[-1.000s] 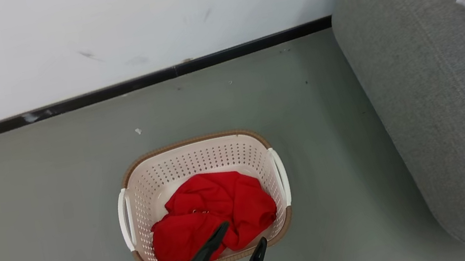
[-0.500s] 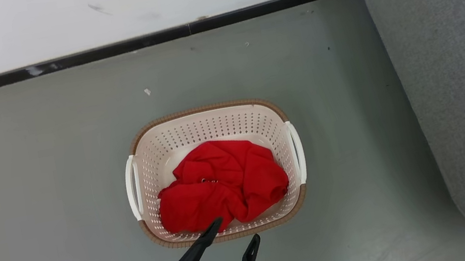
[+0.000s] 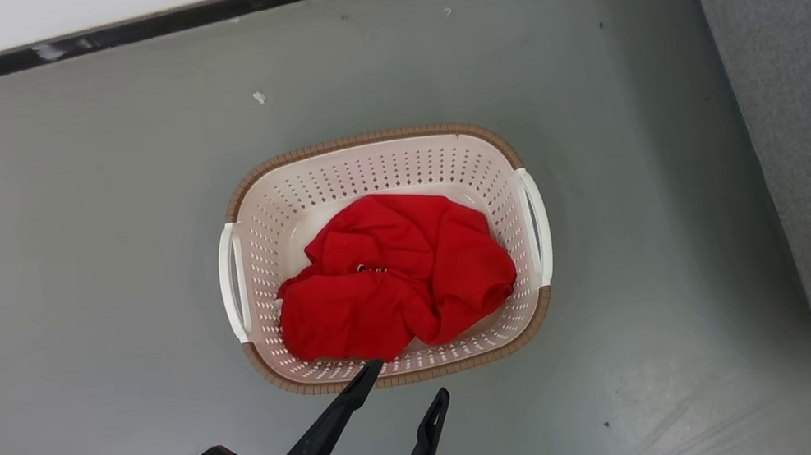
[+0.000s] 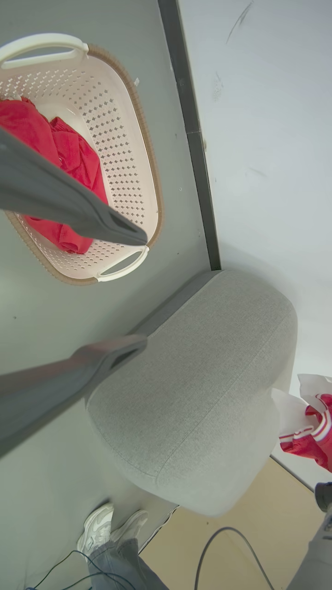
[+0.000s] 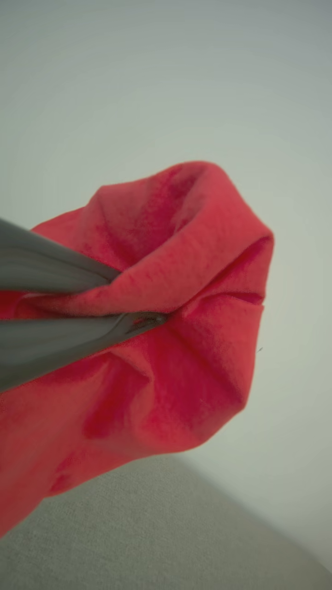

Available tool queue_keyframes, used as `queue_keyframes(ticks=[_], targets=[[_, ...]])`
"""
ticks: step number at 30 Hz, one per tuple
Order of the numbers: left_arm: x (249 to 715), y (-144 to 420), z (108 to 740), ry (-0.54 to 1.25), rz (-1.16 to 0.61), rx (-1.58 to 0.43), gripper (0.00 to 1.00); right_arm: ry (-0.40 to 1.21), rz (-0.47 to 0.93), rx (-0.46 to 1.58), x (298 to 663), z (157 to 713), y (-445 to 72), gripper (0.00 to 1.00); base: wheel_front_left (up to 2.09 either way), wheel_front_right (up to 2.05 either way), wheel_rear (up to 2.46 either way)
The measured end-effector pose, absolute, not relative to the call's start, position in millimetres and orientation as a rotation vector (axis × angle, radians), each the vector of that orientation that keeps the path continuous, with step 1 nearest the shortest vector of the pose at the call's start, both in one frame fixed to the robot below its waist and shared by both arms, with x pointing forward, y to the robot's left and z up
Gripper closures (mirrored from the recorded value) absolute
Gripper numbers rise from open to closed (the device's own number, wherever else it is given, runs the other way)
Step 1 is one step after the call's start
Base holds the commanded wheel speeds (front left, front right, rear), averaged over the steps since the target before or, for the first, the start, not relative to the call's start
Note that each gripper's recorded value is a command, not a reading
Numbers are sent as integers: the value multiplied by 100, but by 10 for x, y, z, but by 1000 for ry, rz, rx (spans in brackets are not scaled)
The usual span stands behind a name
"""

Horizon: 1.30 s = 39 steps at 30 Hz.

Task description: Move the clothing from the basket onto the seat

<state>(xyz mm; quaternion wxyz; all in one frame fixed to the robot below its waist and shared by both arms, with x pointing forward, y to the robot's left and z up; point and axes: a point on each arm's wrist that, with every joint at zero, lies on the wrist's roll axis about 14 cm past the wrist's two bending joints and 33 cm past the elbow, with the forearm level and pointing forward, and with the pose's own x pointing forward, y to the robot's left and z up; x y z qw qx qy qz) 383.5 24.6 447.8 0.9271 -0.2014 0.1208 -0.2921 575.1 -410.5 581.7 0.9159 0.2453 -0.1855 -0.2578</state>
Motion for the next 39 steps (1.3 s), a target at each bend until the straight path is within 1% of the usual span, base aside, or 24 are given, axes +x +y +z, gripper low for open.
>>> queue_keyframes(ticks=[4,10,15,23,33,39], targets=[[3872,271,4414,260,-591,-414,0,-408,-542,513,5838,5889,-4189,100,0,0,0],[3900,299,4307,285,-587,-415,0,-502,-564,509,5912,6216,-4397,100,0,0,0],[3923,310,4215,307,-582,-419,0,-507,-584,472,5961,6277,-4498,100,0,0,0],[3937,325,4030,360,-576,-431,0,-414,-659,481,5986,5824,-4650,100,0,0,0],[3952,351,3765,432,-568,-442,0,-310,-709,453,6051,5267,-4695,100,0,0,0],[4033,363,3633,451,-568,-440,0,-226,-752,435,6019,4791,-4689,100,0,0,0]])
